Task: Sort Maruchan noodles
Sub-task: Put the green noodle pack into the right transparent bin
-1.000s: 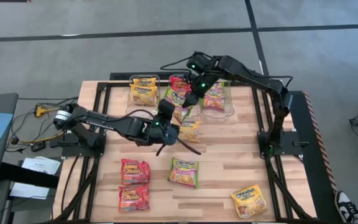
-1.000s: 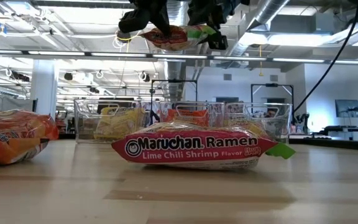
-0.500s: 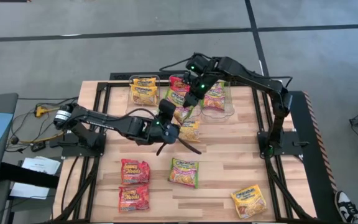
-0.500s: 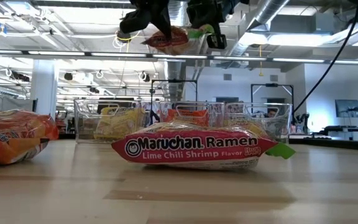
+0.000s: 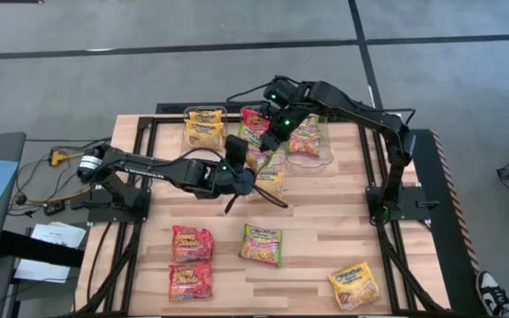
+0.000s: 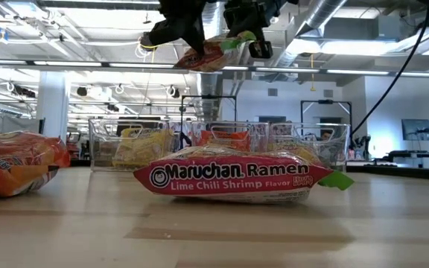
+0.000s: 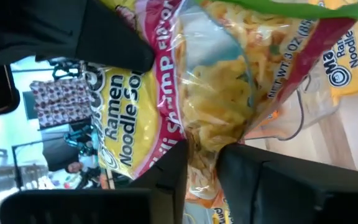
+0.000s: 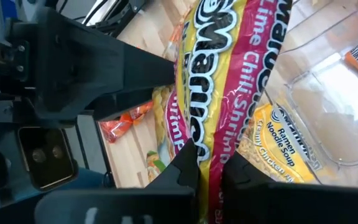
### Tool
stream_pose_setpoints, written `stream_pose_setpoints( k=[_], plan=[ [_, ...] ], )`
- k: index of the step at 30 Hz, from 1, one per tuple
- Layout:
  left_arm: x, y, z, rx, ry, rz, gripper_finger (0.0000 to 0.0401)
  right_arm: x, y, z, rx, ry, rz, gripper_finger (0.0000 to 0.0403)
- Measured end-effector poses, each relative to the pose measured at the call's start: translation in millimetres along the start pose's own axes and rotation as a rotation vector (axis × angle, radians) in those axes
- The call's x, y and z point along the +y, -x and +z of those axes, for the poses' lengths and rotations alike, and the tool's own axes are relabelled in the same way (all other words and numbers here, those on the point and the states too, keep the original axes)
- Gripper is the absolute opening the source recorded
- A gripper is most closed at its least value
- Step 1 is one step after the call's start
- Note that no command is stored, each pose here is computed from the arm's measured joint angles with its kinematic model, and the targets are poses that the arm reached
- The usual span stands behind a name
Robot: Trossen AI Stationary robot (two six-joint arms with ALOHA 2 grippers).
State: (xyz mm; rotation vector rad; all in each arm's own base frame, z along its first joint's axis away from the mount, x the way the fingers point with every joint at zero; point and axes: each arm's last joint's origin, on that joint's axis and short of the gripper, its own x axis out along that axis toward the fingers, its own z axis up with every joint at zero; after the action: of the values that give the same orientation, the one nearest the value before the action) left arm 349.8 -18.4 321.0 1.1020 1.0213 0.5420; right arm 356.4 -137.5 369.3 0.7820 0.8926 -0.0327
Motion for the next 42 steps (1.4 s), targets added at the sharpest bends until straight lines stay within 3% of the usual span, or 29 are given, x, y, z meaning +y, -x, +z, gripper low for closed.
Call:
stream_pose_setpoints(
  k=[4,11,25,29,35,42],
  plan=[
    [-3,5,2,-0.009,0.042,0.000,0.0097,-5,3,2,-0.016,-0.027,-0.023,0.0031],
    [0,17,-6,-0.007,0.148,-0.022,0.0101,-26,16,7,-0.034,-0.060,-0.058,0.0029],
    [60,36,-70,0.026,0.577,0.046,0.0101,-75,49,1,0.045,-0.010,-0.199,0.0032],
    [73,43,-87,0.023,0.668,0.070,0.0101,-90,60,-4,0.096,0.051,-0.311,0.0030],
    [85,51,-106,-0.011,0.752,0.039,0.0101,-104,70,-9,0.194,0.252,-0.454,0.0033],
    [92,54,-123,0.014,0.831,0.046,0.0101,-110,75,-11,0.289,0.431,-0.535,0.0030]
  ],
)
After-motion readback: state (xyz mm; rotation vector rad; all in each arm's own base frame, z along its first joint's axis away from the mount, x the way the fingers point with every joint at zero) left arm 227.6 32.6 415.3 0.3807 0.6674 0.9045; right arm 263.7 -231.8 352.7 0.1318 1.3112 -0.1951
